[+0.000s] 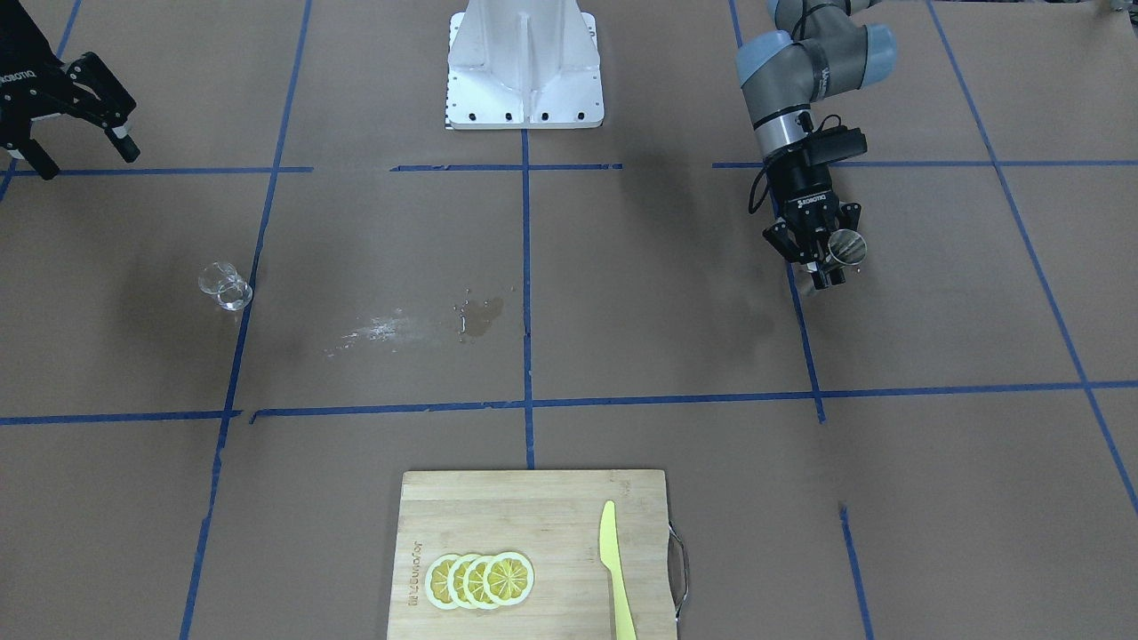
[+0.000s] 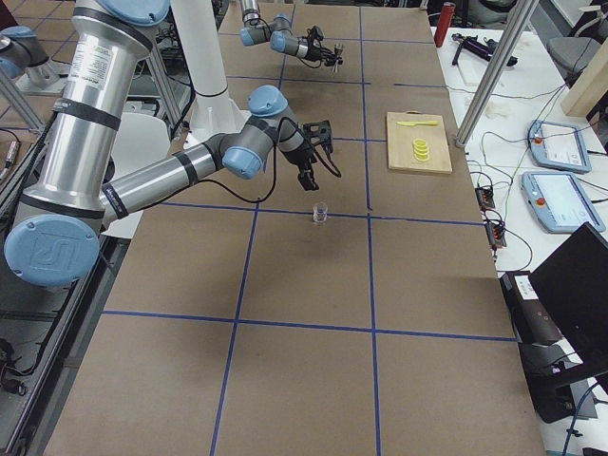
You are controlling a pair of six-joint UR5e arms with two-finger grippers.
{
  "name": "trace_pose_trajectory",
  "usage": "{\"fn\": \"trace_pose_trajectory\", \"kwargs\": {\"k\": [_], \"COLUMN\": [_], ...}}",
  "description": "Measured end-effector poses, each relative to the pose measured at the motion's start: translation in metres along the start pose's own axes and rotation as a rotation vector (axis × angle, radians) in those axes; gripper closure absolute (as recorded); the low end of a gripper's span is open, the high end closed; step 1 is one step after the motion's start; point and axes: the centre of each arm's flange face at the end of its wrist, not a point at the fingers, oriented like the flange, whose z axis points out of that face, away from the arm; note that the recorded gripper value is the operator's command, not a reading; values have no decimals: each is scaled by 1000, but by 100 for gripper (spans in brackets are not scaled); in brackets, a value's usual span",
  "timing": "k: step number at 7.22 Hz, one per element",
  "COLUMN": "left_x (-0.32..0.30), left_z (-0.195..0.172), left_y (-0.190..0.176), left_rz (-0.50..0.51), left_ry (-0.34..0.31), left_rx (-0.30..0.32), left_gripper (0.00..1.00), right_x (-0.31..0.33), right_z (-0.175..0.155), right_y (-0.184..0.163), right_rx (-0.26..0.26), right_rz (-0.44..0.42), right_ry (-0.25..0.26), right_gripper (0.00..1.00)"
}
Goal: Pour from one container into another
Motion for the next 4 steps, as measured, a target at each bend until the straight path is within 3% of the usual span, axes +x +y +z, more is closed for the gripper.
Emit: {"fn": "trace_pose_trajectory", "kwargs": {"k": [2, 4], "left_x": [27, 48], "left_z": [-8, -14], "left_y": [-28, -37], "left_rz": [-20, 21], "left_ry": [52, 91], "left_rx": [7, -25], "left_gripper": [100, 100], "right_x": [-5, -21], "right_z": [15, 39], "right_y": [32, 65], "right_rx": [85, 176], "right_rz": [-13, -32], "right_ry": [19, 63], "right_gripper": [0, 0]}}
